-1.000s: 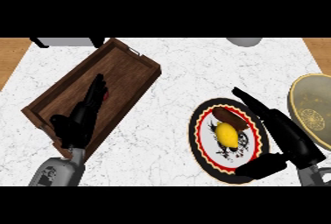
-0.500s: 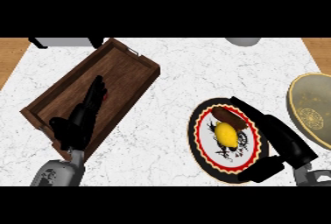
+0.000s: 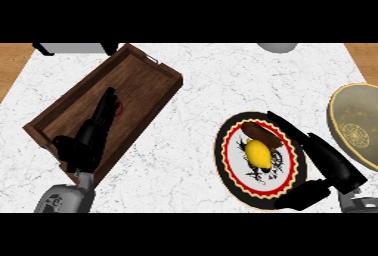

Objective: Pick the lemon from the plate and place it in the bowl

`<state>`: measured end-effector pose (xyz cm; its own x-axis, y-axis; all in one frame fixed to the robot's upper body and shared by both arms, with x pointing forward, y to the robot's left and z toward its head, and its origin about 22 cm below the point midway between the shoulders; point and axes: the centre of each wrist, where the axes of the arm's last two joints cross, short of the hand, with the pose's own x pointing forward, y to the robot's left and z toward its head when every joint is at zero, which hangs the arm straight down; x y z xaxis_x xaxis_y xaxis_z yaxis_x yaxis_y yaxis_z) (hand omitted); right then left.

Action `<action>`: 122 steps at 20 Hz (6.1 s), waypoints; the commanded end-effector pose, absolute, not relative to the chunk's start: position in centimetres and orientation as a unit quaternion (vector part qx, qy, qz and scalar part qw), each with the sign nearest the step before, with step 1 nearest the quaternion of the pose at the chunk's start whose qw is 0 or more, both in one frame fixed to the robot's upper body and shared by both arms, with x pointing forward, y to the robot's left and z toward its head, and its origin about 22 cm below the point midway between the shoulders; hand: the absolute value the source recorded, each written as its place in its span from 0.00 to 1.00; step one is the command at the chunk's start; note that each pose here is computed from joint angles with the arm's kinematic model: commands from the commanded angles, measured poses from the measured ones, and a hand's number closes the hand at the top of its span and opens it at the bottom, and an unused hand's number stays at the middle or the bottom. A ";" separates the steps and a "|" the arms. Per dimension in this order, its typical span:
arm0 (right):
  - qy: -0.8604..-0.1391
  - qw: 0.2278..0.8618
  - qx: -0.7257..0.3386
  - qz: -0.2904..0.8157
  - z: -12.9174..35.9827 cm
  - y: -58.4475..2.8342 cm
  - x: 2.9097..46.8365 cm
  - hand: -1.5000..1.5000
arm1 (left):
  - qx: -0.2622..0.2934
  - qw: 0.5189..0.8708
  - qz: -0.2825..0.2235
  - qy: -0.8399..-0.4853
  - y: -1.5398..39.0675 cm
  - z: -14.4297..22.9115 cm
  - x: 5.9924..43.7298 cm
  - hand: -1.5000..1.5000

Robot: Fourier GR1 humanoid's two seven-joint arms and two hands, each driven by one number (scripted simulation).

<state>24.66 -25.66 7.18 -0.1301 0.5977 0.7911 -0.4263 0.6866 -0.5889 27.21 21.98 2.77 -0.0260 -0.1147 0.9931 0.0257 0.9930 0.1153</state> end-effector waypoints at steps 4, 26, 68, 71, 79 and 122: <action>-0.636 0.676 -0.045 0.370 6.0 -24.7 24.0 0.00 | 0.028 0.692 -0.051 -0.719 19.8 2.0 26.3 0.50; -0.595 0.687 -0.120 0.400 -1.9 -26.2 26.9 0.00 | 0.024 0.699 -0.049 -0.713 21.0 3.8 27.7 0.50; -0.773 0.531 -0.319 0.137 15.2 -19.2 17.0 1.00 | 0.029 0.697 -0.052 -0.715 22.9 2.4 26.1 0.50; -0.760 0.528 -0.353 0.136 18.2 -18.3 15.9 1.00 | 0.030 0.694 -0.046 -0.718 22.7 3.9 27.5 0.50; -0.737 0.544 -0.388 0.102 23.1 -20.5 20.3 1.00 | 0.029 0.704 -0.049 -0.708 21.1 2.7 27.4 0.50; -0.586 0.684 -0.411 0.142 8.2 -46.7 30.1 0.00 | 0.029 0.696 -0.055 -0.715 21.7 4.3 26.3 0.50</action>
<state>30.45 -45.66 8.84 0.3420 0.7150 0.6097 0.2995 0.5321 -0.7919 27.08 21.79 3.43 -0.0298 -0.1122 0.9932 0.0353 0.9929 0.1132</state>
